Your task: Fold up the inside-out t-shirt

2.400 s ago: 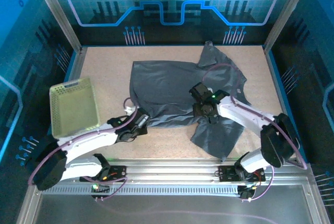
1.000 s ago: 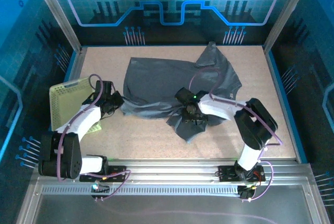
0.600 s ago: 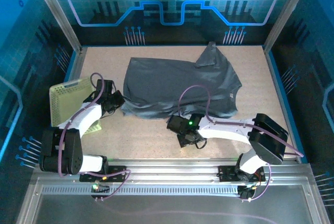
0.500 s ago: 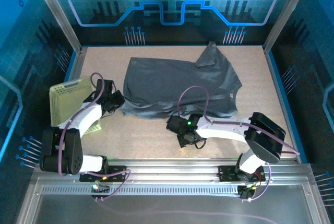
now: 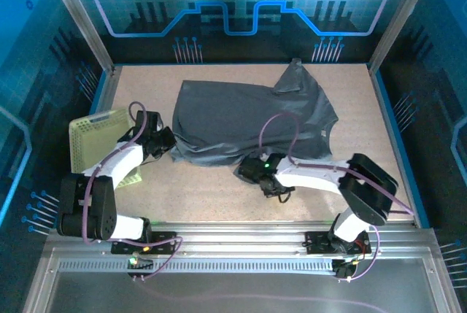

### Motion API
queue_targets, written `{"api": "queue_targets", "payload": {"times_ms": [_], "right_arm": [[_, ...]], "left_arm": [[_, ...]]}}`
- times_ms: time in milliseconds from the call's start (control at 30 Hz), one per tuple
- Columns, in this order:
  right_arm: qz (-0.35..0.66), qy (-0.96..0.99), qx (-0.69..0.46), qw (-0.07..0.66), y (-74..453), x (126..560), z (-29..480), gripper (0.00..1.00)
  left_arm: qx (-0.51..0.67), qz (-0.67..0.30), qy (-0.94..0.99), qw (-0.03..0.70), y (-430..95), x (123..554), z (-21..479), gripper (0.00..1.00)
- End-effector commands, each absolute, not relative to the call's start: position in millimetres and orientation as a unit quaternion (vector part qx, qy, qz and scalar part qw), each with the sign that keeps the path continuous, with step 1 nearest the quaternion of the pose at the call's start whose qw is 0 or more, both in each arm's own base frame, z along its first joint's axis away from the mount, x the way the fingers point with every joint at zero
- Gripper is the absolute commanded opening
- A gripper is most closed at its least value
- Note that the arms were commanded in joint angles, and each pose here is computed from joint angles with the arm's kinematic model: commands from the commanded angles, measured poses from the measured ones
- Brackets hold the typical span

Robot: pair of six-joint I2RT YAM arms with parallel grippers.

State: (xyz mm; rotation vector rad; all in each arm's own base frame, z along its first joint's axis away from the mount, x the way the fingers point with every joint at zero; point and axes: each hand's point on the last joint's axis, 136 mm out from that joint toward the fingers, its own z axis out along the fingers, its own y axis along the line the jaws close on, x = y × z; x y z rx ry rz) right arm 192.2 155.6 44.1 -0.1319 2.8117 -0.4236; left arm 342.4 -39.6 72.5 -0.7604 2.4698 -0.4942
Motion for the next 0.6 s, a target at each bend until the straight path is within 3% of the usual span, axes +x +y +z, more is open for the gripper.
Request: {"api": "queue_targets", "payload": {"times_ms": [0,133,400,567], "right_arm": [[-0.194,0.962,0.006,0.193,106,202,81,0.11],[-0.176,0.955,0.076,0.228,64,213,123,0.00],[-0.115,0.920,0.215,0.307,-21,219,204,0.00],[-0.102,0.901,0.245,0.344,-50,222,245,0.00]], "left_arm": [[-0.250,-0.219,0.907,0.259,-54,355,82,0.09],[-0.235,-0.230,0.906,0.268,-63,353,84,0.10],[-0.230,-0.237,0.896,0.295,-62,345,92,0.12],[-0.186,-0.274,0.901,0.280,-85,349,91,0.12]]}}
